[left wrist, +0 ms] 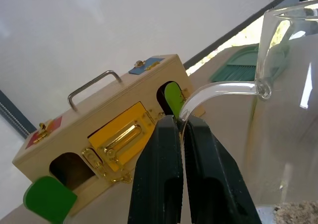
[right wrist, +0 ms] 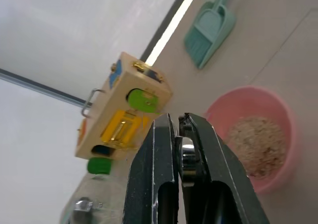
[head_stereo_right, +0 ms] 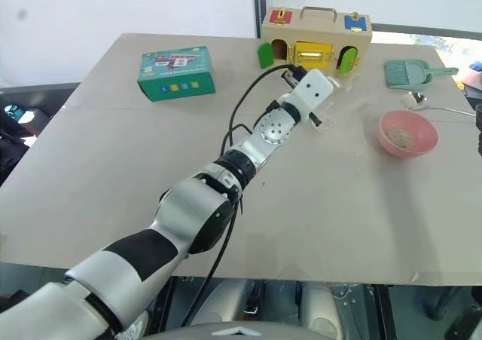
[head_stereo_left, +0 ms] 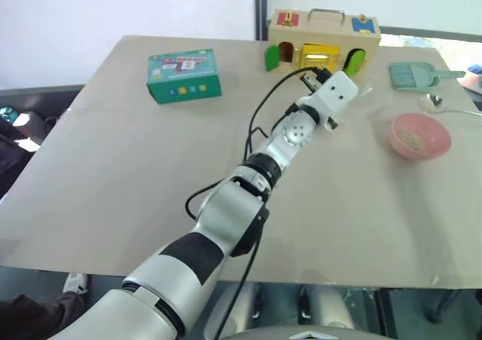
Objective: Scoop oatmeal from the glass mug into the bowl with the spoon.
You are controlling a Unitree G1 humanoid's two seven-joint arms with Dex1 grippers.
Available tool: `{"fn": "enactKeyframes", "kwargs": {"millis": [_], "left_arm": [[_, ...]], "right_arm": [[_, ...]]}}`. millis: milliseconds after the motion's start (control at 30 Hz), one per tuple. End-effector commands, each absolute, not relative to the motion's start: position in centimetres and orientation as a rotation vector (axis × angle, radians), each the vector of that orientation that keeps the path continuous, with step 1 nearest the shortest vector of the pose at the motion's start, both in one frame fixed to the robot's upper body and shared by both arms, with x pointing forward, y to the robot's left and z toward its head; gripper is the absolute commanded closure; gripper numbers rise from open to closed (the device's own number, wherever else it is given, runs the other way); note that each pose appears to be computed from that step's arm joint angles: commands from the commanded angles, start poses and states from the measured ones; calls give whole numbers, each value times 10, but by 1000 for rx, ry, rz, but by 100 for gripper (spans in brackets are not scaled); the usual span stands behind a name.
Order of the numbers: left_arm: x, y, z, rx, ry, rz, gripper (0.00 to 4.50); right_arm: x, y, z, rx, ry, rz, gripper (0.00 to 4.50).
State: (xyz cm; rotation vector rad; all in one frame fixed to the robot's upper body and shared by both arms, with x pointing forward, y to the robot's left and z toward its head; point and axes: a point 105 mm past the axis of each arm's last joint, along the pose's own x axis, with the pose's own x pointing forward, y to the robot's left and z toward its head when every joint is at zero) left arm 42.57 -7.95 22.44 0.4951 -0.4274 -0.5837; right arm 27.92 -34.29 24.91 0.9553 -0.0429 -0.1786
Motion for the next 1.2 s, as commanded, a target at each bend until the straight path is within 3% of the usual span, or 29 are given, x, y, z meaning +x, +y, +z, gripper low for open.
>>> {"fn": "enactKeyframes", "kwargs": {"millis": [33,233,400,467,600,700,867,967,1200], "left_arm": [[407,-109,260,426,-539,-641,448],[415,-91,258,405,-541,-617,448],[420,-74,259,385,-557,-592,448],[422,-66,258,372,-565,-582,448],[424,-48,242,346,-549,-588,448],[425,-37,227,340,-533,-590,448],[423,-28,217,327,-525,-588,448],[420,-26,217,312,-545,-591,448],[405,-20,226,223,-632,-597,448]], "right_arm": [[292,-340,250,736,-16,-176,450],[307,-311,240,-29,60,-94,450],[302,-287,241,-677,-34,29,450],[298,-285,250,-658,-102,11,450],[273,-269,290,18,-324,145,450],[257,-244,307,264,-390,301,450],[254,-212,308,360,-331,422,450],[260,-195,289,307,-217,465,450],[279,-199,270,259,-123,437,450]]}}
